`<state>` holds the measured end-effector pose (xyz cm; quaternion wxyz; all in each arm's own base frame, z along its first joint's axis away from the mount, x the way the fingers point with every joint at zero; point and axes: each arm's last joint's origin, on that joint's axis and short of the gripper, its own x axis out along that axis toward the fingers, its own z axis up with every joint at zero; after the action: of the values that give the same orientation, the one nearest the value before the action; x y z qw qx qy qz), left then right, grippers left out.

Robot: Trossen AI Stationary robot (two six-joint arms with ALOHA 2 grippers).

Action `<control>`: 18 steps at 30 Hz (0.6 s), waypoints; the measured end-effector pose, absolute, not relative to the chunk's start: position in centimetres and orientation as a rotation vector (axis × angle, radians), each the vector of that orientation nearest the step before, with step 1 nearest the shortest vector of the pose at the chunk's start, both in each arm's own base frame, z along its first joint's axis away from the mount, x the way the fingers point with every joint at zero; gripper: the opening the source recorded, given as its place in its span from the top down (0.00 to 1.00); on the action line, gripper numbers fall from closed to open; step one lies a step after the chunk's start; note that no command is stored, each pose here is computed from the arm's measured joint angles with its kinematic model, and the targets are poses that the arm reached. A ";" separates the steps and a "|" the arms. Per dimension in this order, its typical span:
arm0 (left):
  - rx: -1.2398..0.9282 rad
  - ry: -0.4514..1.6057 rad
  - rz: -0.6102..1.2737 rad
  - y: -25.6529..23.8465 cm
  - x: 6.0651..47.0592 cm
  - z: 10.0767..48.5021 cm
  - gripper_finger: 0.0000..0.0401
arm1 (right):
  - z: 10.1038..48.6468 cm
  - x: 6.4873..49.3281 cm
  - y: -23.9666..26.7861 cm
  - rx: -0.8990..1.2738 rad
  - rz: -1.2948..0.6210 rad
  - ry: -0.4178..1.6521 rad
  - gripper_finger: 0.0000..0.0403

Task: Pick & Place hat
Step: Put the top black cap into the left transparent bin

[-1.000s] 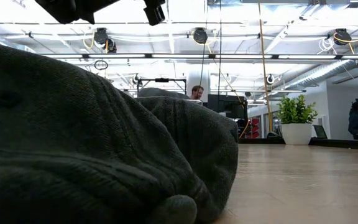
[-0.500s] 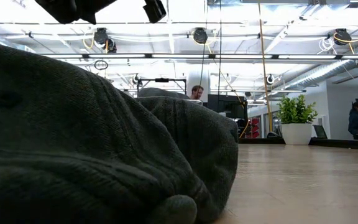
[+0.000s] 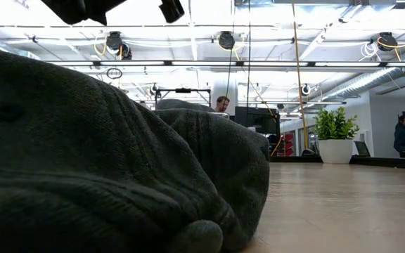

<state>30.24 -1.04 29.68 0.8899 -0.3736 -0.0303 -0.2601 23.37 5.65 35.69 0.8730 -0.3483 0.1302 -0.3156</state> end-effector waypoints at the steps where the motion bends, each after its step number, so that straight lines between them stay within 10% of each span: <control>1: -0.761 -0.074 -0.534 -0.8 29.9 30.1 0.98 | 35.6 23.3 5.6 -0.714 -0.686 0.283 0.41; 9: -0.657 -0.033 -0.370 1.3 26.7 32.2 0.98 | 34.1 23.1 5.5 -0.609 -0.703 0.348 0.10; 18: -0.542 0.184 0.023 3.0 20.3 32.4 0.97 | 30.8 22.7 5.4 -0.479 -0.631 0.420 0.06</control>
<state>20.33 3.01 32.42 0.9593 -0.2673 0.0906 0.0113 22.72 5.45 30.82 0.9013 -0.2316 0.2029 -0.3049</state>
